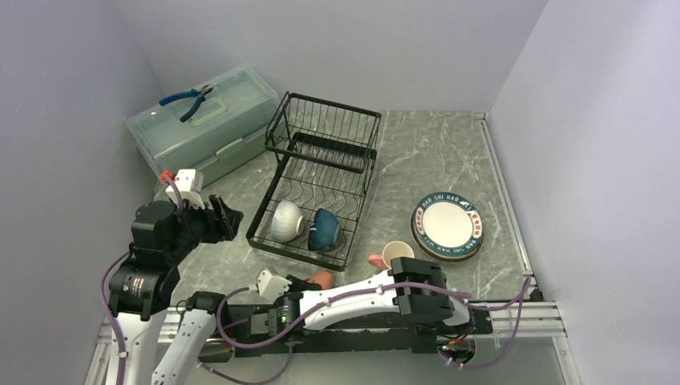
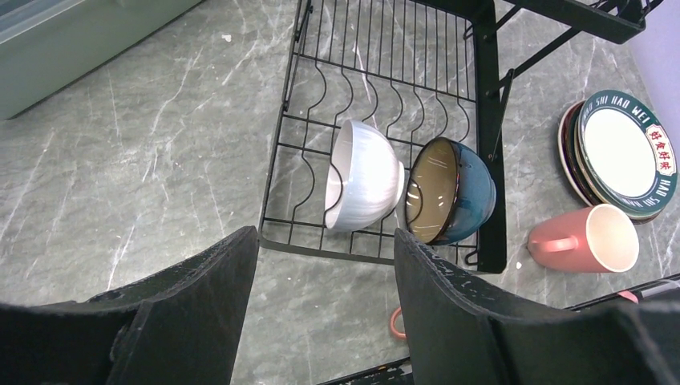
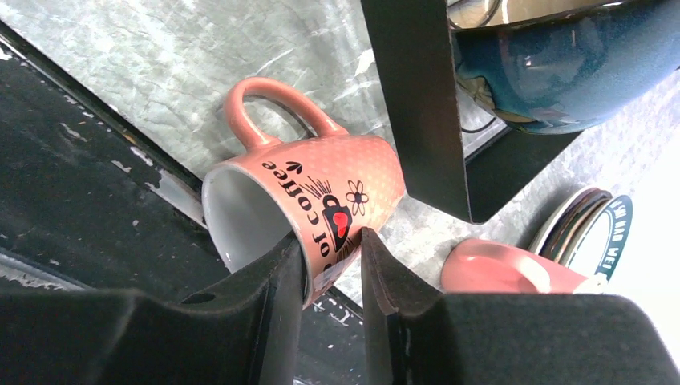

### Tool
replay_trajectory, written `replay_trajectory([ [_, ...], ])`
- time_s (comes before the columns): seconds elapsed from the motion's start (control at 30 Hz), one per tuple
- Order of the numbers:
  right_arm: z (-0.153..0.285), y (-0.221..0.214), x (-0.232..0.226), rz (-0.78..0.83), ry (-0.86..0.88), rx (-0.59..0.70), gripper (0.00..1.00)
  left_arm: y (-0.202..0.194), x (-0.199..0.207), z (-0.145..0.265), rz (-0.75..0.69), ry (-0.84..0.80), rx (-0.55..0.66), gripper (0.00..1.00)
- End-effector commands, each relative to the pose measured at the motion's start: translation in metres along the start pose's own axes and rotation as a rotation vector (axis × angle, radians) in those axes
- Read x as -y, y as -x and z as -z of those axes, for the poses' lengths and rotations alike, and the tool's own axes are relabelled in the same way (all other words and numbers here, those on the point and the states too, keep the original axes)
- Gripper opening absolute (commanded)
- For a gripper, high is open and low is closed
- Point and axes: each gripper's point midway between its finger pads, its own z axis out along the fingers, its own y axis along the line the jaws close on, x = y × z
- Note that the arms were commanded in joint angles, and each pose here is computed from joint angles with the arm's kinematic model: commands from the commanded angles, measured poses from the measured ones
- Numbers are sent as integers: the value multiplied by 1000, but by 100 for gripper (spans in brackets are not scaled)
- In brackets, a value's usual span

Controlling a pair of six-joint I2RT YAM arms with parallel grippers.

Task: Load the mixed dishes into the dish rack
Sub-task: Pick up the cup at the corner of the board.

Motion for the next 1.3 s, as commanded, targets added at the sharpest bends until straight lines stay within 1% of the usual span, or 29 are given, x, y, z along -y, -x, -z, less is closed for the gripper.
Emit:
replay_trajectory([
  [0.0,8,3,19,-53,-42,27,25,13,1,1,-5,0,60,68],
  [0.13,8,0,32,-69,-86,23,19,13,1,1,-3,0,65,68],
  [0.4,19,2,61,-127,-163,52,0,13,-1,0,-3,9,70,68],
  [0.57,27,3,74,-151,-177,68,0,14,-1,0,-5,12,76,68],
  [0.73,32,1,78,-173,-139,74,0,18,0,1,-9,7,82,68],
  [0.93,44,-5,84,-228,-37,83,0,23,4,0,-7,-10,89,68],
  [1.07,56,-7,90,-303,75,100,0,24,7,-2,-4,-23,86,69],
  [1.17,65,-9,101,-359,135,114,0,25,9,-3,-2,-34,82,68],
  [1.27,73,-12,118,-412,154,127,0,27,10,-4,-3,-41,80,69],
])
